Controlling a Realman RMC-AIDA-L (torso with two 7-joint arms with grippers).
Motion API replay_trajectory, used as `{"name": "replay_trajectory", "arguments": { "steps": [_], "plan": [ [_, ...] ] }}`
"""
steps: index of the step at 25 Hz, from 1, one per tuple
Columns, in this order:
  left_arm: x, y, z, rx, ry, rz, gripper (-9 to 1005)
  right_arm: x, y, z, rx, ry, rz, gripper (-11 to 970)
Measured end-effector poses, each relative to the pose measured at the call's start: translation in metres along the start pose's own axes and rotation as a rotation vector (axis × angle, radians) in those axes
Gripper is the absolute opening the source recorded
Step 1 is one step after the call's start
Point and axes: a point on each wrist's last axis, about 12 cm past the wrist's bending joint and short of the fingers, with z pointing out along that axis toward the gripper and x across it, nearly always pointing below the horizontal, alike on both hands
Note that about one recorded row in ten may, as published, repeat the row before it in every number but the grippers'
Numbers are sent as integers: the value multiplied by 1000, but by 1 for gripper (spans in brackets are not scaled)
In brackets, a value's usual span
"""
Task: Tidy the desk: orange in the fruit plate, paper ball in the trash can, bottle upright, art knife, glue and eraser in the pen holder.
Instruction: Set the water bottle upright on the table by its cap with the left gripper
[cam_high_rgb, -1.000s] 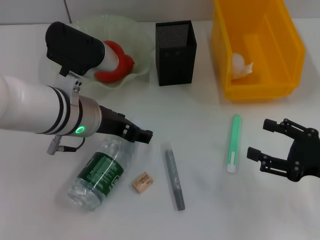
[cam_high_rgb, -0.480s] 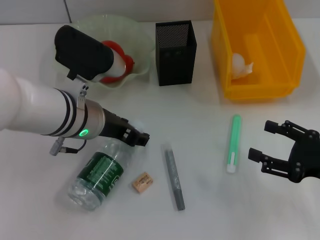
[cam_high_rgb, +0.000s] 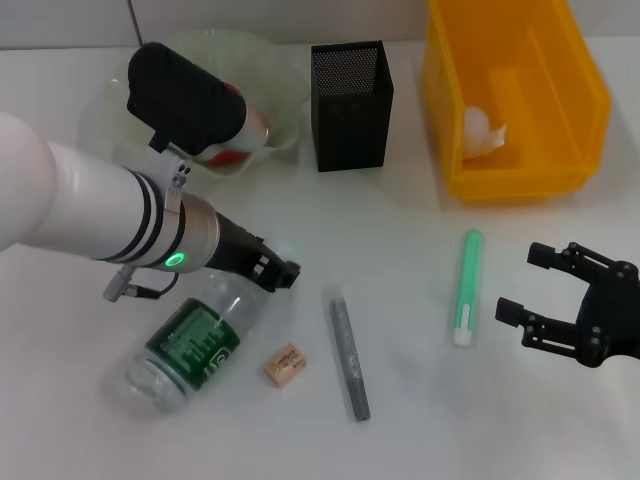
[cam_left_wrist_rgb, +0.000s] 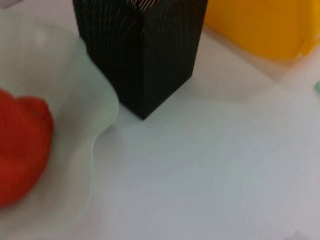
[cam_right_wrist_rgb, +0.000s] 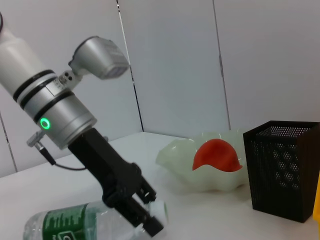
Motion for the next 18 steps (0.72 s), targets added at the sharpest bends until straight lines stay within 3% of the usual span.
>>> {"name": "replay_trajectory", "arguments": {
  "steps": [6,7,11,14,18],
  "plan": [
    [-4,2,-23,-13,-100,114,443,0,0,0,0,-2,5,843],
    [-2,7,-32,-3,-145,133,443,0,0,0,0,-3,7,843],
    [2,15,-41,25,-203,138,442,-1,0,0,0,-4,8,843],
    [12,31,-53,64,-303,128,442,-2,-1,2,-2,-5,10,843],
    [16,36,-56,74,-327,126,442,-3,-2,3,-6,-6,13,843]
  ]
}}
